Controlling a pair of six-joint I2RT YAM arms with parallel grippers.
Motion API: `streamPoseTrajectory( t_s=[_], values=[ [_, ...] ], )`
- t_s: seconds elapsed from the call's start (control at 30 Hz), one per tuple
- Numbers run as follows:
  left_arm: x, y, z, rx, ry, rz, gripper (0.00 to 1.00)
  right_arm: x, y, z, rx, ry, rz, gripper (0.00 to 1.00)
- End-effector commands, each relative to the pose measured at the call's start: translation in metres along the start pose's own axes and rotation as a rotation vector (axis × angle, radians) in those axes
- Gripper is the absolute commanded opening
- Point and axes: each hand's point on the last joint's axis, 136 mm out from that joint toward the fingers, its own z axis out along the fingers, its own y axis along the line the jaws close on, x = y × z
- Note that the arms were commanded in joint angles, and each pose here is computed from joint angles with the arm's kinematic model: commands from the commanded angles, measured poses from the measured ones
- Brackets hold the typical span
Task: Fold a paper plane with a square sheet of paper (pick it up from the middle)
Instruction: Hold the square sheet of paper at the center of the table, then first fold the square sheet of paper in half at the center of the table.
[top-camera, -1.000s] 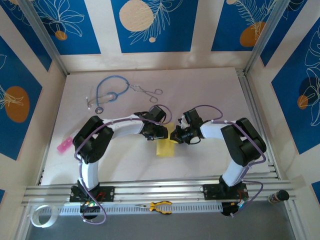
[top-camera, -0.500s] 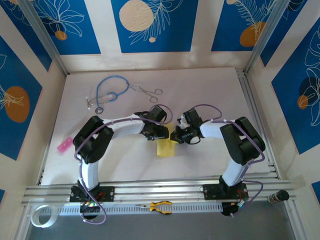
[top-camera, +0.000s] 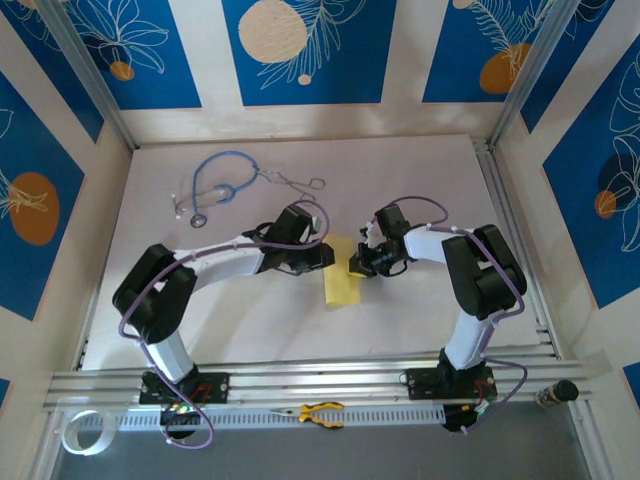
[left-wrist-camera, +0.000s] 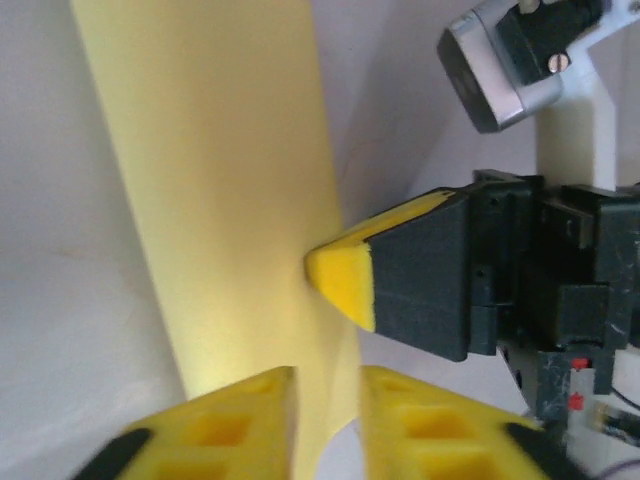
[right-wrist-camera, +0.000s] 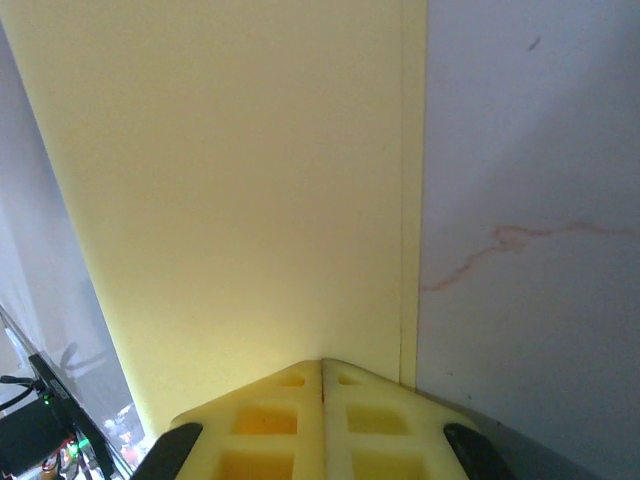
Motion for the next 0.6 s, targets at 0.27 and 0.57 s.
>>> streamPoseTrajectory(
  t_s=[0.27,0.57],
  values=[
    [-0.011,-0.002,0.027,0.159,0.036,0.012,0.0,0.013,-0.028,0.004,0.108,0.055,0.012,0.0],
    [0.001,0.03,0.041,0.067,0.066,0.013,0.0,0.011,-0.03,0.003,0.116,0.047,0.016,0.0]
  ],
)
